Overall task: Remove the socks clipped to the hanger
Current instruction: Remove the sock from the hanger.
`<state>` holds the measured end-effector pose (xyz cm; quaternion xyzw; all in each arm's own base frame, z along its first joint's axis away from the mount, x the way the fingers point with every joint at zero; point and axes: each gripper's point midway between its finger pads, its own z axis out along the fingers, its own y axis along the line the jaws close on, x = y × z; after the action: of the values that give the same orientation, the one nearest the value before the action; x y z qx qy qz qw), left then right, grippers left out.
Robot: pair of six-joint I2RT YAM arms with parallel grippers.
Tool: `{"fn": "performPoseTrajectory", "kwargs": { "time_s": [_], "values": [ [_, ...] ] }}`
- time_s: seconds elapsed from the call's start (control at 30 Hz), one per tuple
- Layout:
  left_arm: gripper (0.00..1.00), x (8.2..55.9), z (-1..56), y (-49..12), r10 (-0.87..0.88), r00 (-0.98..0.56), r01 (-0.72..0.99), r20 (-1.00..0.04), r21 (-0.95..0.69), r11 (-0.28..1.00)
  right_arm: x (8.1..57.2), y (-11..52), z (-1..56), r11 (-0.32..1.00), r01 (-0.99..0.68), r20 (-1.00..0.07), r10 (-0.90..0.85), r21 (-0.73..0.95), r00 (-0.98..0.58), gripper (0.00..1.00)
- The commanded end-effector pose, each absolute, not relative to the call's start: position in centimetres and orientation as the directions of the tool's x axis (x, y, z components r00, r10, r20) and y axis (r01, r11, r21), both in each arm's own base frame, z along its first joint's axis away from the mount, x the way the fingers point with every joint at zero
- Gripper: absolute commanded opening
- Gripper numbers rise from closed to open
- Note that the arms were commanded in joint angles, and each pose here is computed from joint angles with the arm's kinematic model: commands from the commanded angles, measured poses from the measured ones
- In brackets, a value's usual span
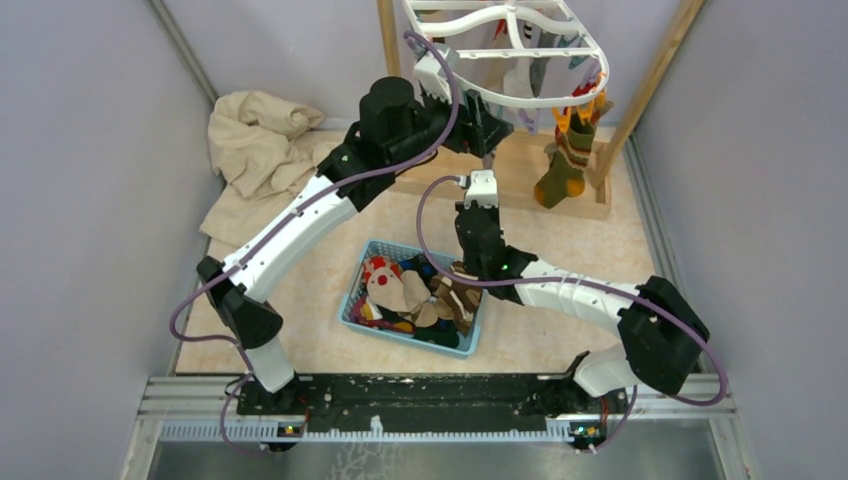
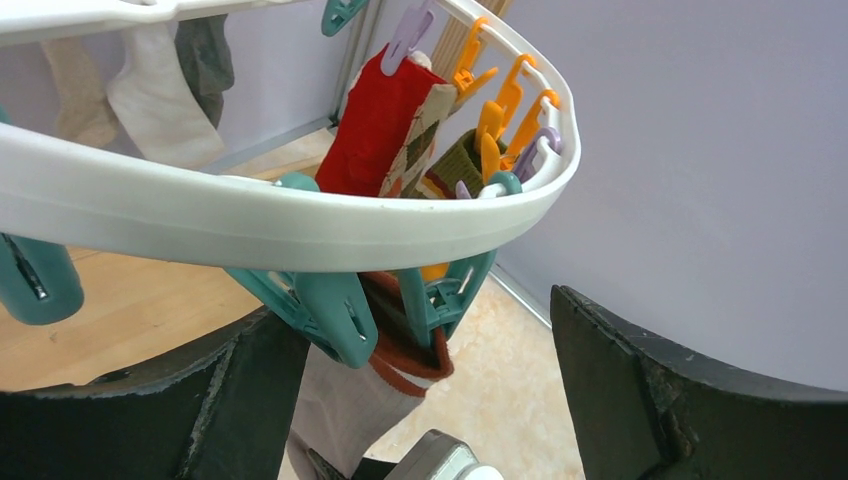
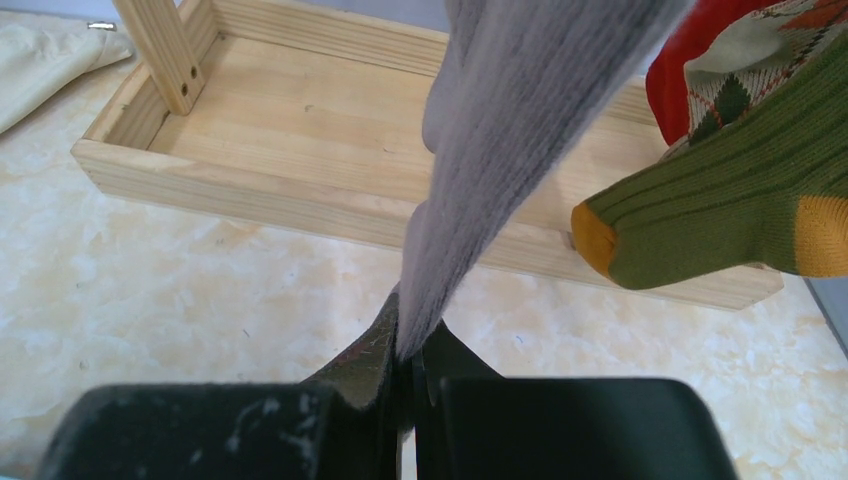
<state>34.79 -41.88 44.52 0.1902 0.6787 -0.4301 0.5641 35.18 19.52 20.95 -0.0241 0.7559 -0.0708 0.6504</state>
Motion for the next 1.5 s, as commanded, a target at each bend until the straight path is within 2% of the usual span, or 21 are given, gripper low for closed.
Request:
{"fn": "performPoseTrajectory", "kwargs": {
  "time_s": [0.0,0.33,0.53,0.8,1.07,1.27,1.47],
  "values": [
    [0.92,33.9,45.3,-42.2,-0.247,-0.315,0.758,-0.916,-0.399,0.516,35.3,20.4,22.4,0.994,0.059,-0.990,-0.090,-0.097,-0.113,0.00],
    [0.93,31.1,42.7,-40.9,-0.242,-0.387,0.722,-0.890,-0.456,0.520,35.3,20.4,22.2,0.994,0.059,-0.989,-0.087,-0.094,-0.116,0.00],
    [0.93,30.7,44.3,-40.6,-0.261,-0.363,0.730,-0.894,-0.447,0.516,35.3,20.6,22.3,0.994,0.058,-0.990,-0.081,-0.088,-0.116,0.00],
    [0.92,32.2,45.6,-42.1,-0.268,-0.323,0.731,-0.907,-0.420,0.539,35.4,20.8,22.1,0.994,0.058,-0.989,-0.086,-0.093,-0.124,0.00],
    [0.88,33.2,45.7,-43.3,-0.256,-0.292,0.723,-0.922,-0.388,0.572,35.4,21.0,21.7,0.993,0.059,-0.987,-0.091,-0.099,-0.131,0.00],
    [0.88,34.2,44.7,-42.8,-0.231,-0.264,0.674,-0.936,-0.350,0.651,35.5,21.1,21.9,0.994,0.057,-0.988,-0.091,-0.099,-0.127,0.00],
    [0.87,34.5,45.0,-43.0,-0.224,-0.227,0.672,-0.948,-0.319,0.668,35.6,21.2,21.7,0.993,0.056,-0.987,-0.094,-0.102,-0.129,0.00]
  ]
}}
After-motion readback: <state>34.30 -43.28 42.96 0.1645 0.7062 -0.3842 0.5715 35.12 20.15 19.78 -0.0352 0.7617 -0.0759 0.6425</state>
